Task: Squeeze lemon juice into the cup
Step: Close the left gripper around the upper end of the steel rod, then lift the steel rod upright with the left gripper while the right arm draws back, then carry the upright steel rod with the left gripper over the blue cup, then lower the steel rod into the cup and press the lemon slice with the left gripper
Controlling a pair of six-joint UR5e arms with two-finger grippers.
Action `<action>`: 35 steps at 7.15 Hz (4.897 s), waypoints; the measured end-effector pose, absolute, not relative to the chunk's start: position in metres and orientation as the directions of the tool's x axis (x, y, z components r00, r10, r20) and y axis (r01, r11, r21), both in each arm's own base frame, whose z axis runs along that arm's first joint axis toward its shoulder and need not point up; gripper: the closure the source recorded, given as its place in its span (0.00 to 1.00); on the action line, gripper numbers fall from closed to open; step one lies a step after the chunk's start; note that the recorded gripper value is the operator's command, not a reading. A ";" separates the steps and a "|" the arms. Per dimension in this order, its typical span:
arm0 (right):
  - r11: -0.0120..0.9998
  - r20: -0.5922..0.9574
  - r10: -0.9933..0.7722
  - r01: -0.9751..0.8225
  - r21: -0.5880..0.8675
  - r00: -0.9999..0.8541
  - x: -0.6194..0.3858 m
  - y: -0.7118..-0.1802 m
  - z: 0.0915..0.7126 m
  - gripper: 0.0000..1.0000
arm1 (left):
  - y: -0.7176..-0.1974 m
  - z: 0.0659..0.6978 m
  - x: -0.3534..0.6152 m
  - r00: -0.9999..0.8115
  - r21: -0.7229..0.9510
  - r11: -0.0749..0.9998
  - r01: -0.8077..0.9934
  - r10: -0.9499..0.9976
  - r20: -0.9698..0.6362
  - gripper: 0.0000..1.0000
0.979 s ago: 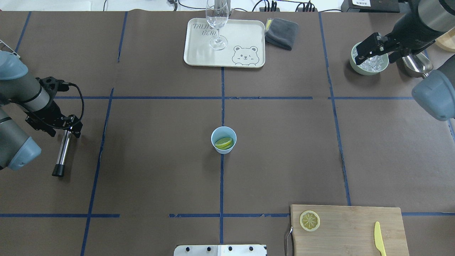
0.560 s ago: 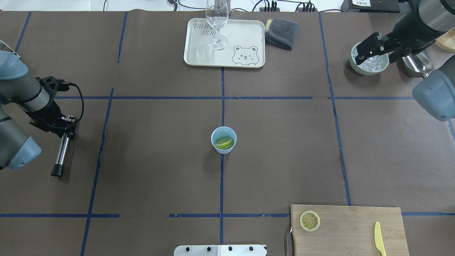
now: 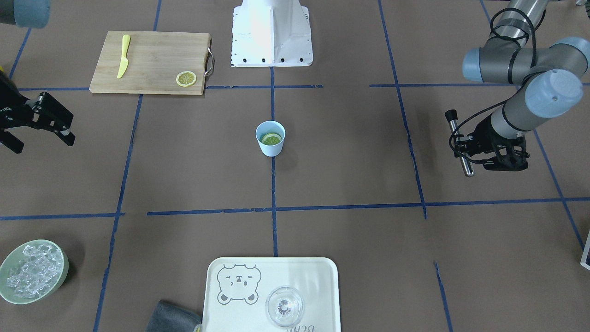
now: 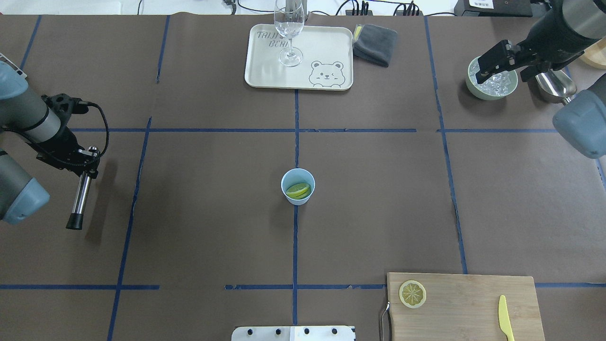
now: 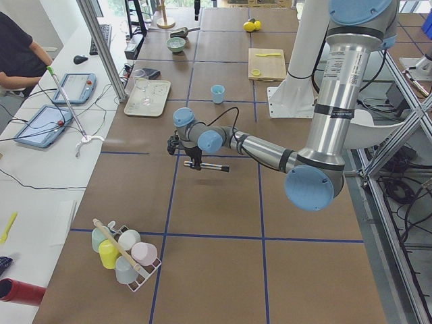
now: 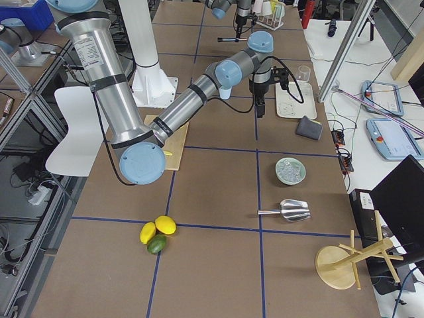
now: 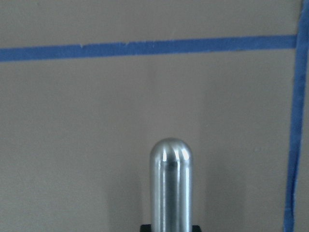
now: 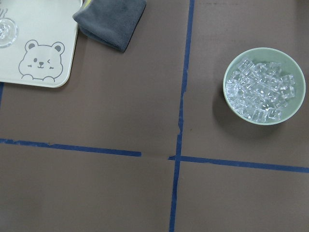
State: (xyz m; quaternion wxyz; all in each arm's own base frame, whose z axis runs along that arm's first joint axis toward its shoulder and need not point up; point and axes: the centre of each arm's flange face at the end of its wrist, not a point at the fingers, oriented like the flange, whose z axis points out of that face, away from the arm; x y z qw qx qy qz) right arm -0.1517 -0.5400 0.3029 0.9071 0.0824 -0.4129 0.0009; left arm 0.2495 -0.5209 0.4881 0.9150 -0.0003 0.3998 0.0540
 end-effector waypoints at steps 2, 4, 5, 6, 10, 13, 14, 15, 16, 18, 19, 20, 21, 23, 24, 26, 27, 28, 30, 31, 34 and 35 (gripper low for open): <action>0.988 0.731 -0.051 -0.072 0.136 0.681 -0.119 -0.536 0.340 0.00 | -0.542 0.453 0.197 0.704 0.213 0.976 -0.036 0.176 -0.688 1.00; 0.990 0.717 -0.083 -0.022 0.136 0.692 -0.077 -0.521 0.396 0.00 | -0.560 0.404 0.173 0.800 0.387 0.919 0.070 0.180 -0.572 1.00; 0.991 0.708 -0.100 0.005 0.135 0.699 -0.057 -0.511 0.425 0.00 | -0.570 0.374 0.170 0.826 0.450 0.884 0.123 0.160 -0.541 1.00; 0.991 0.699 -0.113 0.028 0.132 0.706 -0.037 -0.500 0.454 0.00 | -0.575 0.344 0.172 0.830 0.500 0.852 0.153 0.163 -0.533 1.00; 0.998 0.716 -0.059 0.016 0.066 0.696 0.060 -0.481 0.570 0.00 | -0.570 0.241 0.227 0.774 0.665 0.724 0.182 0.312 -0.552 1.00; 1.000 0.719 -0.003 -0.007 0.012 0.695 0.076 -0.482 0.602 0.00 | -0.548 0.188 0.219 0.682 0.756 0.574 0.316 0.417 -0.601 1.00; 1.000 0.720 -0.006 -0.009 0.017 0.693 0.075 -0.483 0.605 0.00 | -0.536 0.174 0.222 0.627 0.737 0.560 0.380 0.430 -0.650 1.00; 0.999 0.722 -0.019 -0.012 0.037 0.692 0.075 -0.485 0.613 0.00 | -0.523 0.165 0.233 0.570 0.715 0.551 0.431 0.448 -0.689 1.00; 0.998 0.722 -0.032 -0.013 0.057 0.691 0.075 -0.486 0.630 0.00 | -0.512 0.158 0.247 0.538 0.701 0.530 0.478 0.454 -0.710 1.00; 0.996 0.722 -0.054 -0.014 0.088 0.690 0.074 -0.491 0.654 0.00 | -0.487 0.149 0.286 0.517 0.672 0.479 0.565 0.429 -0.741 1.00; 0.996 0.723 -0.053 -0.018 0.090 0.689 0.074 -0.492 0.658 0.00 | -0.471 0.142 0.303 0.503 0.655 0.454 0.604 0.421 -0.755 1.00; 0.996 0.724 -0.042 -0.027 0.084 0.688 0.074 -0.493 0.658 0.00 | -0.454 0.136 0.317 0.478 0.637 0.426 0.642 0.427 -0.767 1.00; 0.996 0.729 -0.029 -0.038 0.075 0.684 0.073 -0.493 0.657 0.00 | -0.436 0.133 0.334 0.456 0.616 0.396 0.681 0.428 -0.780 1.00; 0.997 0.750 -0.021 -0.045 0.067 0.661 0.071 -0.493 0.655 0.00 | -0.387 0.131 0.382 0.460 0.582 0.335 0.741 0.379 -0.803 1.00; 0.997 0.755 -0.021 -0.045 0.067 0.656 0.071 -0.493 0.655 0.00 | -0.366 0.129 0.403 0.470 0.572 0.308 0.760 0.348 -0.811 1.00; 0.997 0.756 -0.022 -0.044 0.068 0.654 0.071 -0.493 0.655 0.00 | -0.336 0.125 0.444 0.493 0.568 0.276 0.776 0.298 -0.818 1.00; 0.997 0.756 -0.023 -0.044 0.069 0.654 0.071 -0.493 0.654 0.00 | -0.329 0.124 0.457 0.505 0.576 0.271 0.771 0.290 -0.813 1.00; 0.997 0.756 -0.023 -0.045 0.069 0.654 0.071 -0.492 0.654 0.00 | -0.326 0.123 0.462 0.526 0.596 0.255 0.761 0.295 -0.798 1.00; 0.997 0.756 -0.023 -0.045 0.069 0.655 0.071 -0.491 0.655 0.00 | -0.318 0.120 0.468 0.582 0.646 0.196 0.737 0.301 -0.755 1.00; 0.997 0.756 -0.021 -0.045 0.067 0.654 0.071 -0.489 0.656 0.00 | -0.311 0.126 0.481 0.594 0.653 0.179 0.736 0.291 -0.750 1.00; 0.997 0.756 -0.016 -0.045 0.061 0.654 0.071 -0.487 0.659 0.00 | -0.298 0.141 0.504 0.583 0.633 0.162 0.757 0.273 -0.766 1.00; 0.997 0.756 -0.016 -0.045 0.061 0.655 0.071 -0.487 0.659 0.00 | -0.295 0.145 0.509 0.586 0.636 0.162 0.754 0.269 -0.764 1.00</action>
